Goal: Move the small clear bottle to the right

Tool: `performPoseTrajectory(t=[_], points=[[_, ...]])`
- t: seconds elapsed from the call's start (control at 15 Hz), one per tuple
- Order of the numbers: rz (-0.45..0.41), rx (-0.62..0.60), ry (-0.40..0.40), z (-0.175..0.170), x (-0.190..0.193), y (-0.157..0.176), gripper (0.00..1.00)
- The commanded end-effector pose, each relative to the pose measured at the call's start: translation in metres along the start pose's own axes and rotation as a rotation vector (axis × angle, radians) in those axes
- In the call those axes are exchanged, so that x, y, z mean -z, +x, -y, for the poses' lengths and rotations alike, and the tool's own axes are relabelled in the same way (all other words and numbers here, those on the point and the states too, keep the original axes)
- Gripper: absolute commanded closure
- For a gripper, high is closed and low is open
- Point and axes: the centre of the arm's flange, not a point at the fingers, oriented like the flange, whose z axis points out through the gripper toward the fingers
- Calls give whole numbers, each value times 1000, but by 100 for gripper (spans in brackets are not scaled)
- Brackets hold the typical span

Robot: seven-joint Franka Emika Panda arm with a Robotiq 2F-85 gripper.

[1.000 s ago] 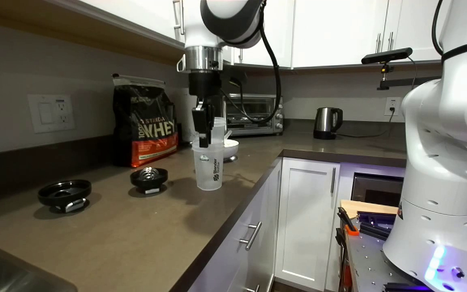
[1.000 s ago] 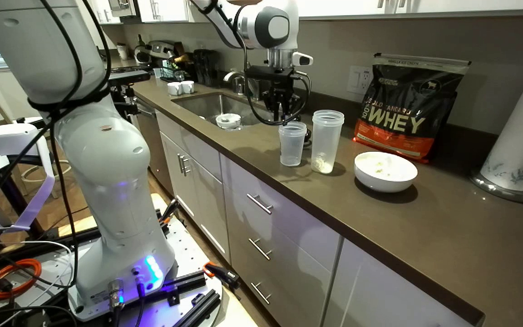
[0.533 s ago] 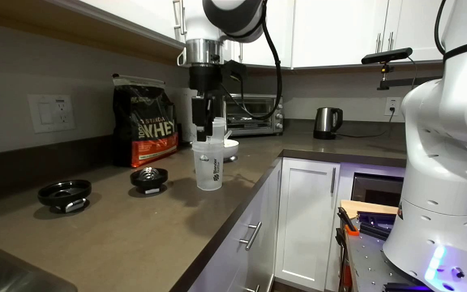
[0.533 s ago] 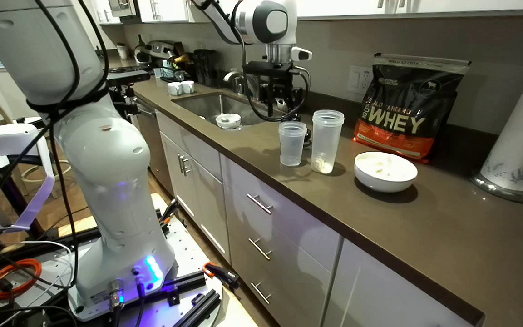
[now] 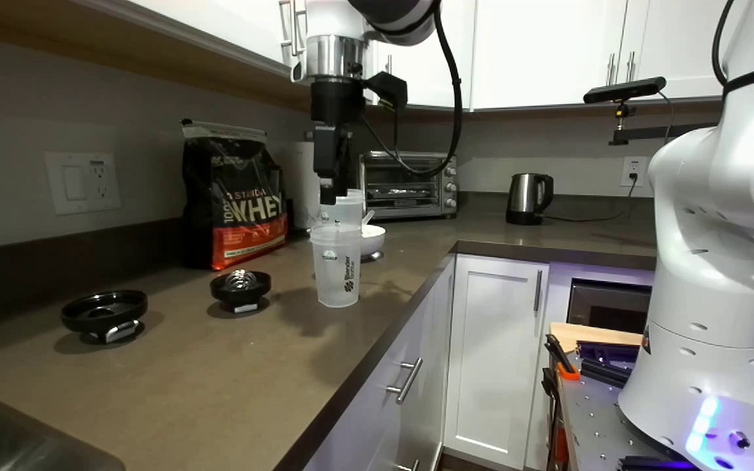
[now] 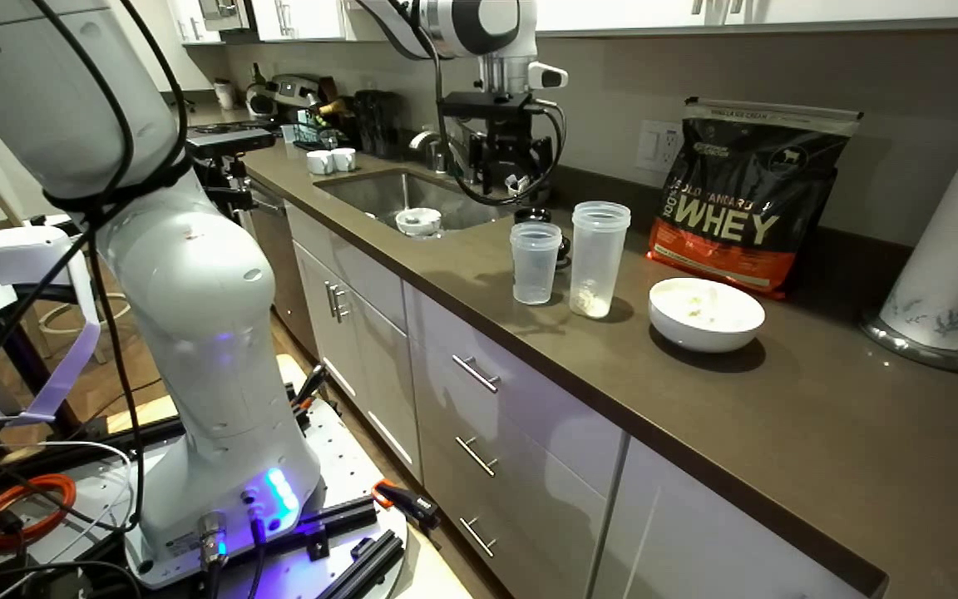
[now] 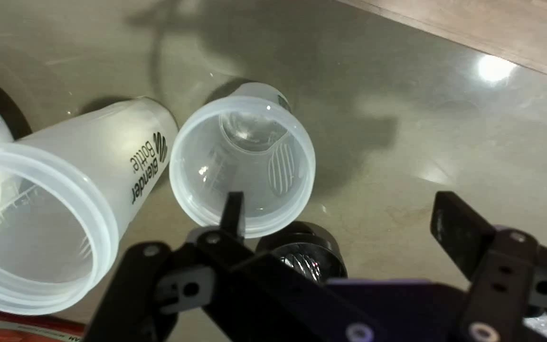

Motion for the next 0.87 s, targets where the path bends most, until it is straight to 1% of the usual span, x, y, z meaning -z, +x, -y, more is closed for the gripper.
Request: performPoseTrajectory(t=[0.0, 0.13, 0.33, 0.4, 0.53, 0.6, 0.8], points=[[-5, -4, -46, -2, 10, -8, 0], [-8, -7, -68, -8, 10, -8, 0], [-8, -17, -81, -16, 12, -7, 0], [-5, -17, -77, -19, 13, -7, 0], [-3, -13, -44, -19, 18, -9, 0], [-7, -9, -52, -17, 9, -5, 0], [-8, -11, -52, -18, 11, -6, 0]])
